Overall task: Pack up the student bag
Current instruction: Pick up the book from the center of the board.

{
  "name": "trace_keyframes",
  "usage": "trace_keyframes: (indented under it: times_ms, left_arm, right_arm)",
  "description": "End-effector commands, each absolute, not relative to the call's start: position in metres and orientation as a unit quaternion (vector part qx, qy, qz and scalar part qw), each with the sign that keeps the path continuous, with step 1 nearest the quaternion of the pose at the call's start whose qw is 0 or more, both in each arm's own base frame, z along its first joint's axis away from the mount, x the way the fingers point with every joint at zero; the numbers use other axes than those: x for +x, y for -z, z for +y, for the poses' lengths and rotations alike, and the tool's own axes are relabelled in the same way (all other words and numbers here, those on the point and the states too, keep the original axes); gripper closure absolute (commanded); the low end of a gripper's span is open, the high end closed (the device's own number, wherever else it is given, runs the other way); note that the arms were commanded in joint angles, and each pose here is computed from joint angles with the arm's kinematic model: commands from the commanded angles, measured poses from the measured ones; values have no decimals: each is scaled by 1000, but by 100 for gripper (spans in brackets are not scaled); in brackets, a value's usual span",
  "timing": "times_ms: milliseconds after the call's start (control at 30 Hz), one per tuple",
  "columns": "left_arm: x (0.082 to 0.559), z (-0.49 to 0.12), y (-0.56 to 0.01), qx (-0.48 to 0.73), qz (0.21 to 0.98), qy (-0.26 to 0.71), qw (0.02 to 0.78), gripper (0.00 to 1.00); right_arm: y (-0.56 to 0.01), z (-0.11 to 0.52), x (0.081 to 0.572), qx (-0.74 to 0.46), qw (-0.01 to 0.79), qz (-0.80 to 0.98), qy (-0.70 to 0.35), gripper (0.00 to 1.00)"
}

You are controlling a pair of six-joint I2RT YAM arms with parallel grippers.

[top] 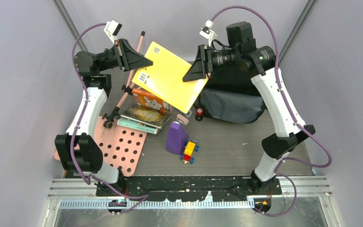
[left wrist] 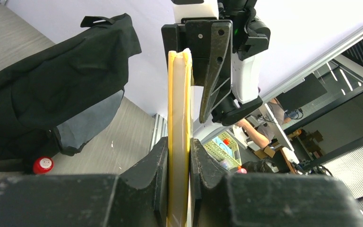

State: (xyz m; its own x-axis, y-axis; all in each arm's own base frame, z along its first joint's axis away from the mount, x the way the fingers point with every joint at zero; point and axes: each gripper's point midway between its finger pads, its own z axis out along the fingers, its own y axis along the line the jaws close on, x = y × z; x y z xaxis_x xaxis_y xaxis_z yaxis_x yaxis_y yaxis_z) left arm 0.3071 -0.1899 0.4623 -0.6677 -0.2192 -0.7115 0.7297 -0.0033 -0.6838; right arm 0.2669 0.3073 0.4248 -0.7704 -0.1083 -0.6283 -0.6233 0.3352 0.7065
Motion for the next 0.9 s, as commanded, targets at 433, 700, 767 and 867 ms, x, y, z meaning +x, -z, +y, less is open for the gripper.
trace_keyframes:
  times_ms: [433, 700, 767, 867]
  left_arm:
    - [272, -210, -476, 259, 606, 672, 338, 100]
    - [274, -211, -481, 259, 602, 672, 344, 100]
    - [278, -211, -482, 254, 600, 673, 350, 100]
    - [282, -214, -485, 249, 595, 675, 358, 100]
  right_arm:
    - [-441, 313, 235, -309, 236, 738, -551, 48]
    - [-438, 314, 235, -309, 226, 738, -556, 53]
    - [-440, 317, 234, -308, 220, 733, -566, 53]
    - [-444, 322, 232, -308, 216, 724, -578, 58]
